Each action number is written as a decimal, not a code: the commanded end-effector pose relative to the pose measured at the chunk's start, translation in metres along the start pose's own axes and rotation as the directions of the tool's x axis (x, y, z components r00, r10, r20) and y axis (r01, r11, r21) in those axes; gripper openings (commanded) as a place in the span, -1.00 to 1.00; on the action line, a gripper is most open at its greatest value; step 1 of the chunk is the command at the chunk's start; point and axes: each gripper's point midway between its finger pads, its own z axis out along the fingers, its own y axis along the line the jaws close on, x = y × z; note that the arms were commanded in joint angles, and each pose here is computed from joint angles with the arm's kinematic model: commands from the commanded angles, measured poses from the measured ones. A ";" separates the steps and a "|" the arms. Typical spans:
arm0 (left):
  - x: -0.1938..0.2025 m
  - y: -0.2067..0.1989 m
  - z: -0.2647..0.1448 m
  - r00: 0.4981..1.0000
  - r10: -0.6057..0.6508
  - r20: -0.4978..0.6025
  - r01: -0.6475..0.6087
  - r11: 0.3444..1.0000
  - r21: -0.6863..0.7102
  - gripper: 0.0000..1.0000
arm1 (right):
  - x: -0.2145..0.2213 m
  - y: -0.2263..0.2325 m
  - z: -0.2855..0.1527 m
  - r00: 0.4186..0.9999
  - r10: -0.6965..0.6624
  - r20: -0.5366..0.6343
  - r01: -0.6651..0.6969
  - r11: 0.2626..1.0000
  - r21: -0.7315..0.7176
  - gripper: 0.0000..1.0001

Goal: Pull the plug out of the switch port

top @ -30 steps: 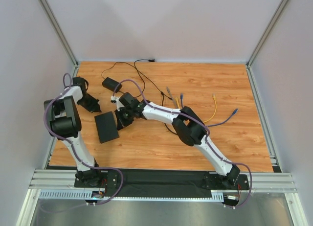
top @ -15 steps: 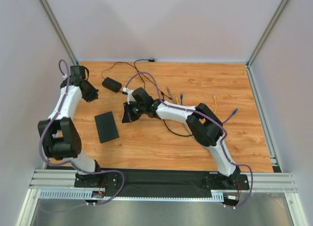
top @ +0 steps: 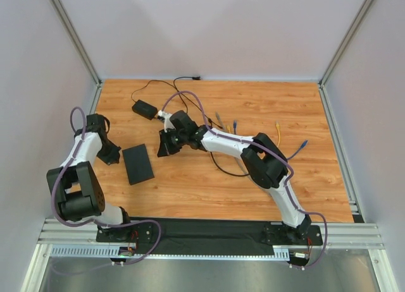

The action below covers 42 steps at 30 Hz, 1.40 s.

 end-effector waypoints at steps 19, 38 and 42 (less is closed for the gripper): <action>0.010 -0.039 0.054 0.990 -0.023 -0.138 0.036 0.995 0.090 -1.00 | 0.029 0.001 0.040 0.988 -0.019 -0.156 0.031 0.997 0.072 -1.00; 0.012 -0.142 0.007 0.963 0.251 -0.092 -0.202 0.908 0.367 -1.00 | -0.002 0.010 0.000 1.000 -0.008 -0.001 0.008 1.000 -0.005 -1.00; -0.012 -0.101 -0.032 0.989 0.120 0.088 -0.138 0.960 0.243 -0.82 | -0.014 -0.012 -0.016 0.996 -0.085 0.010 0.084 0.993 0.079 -0.94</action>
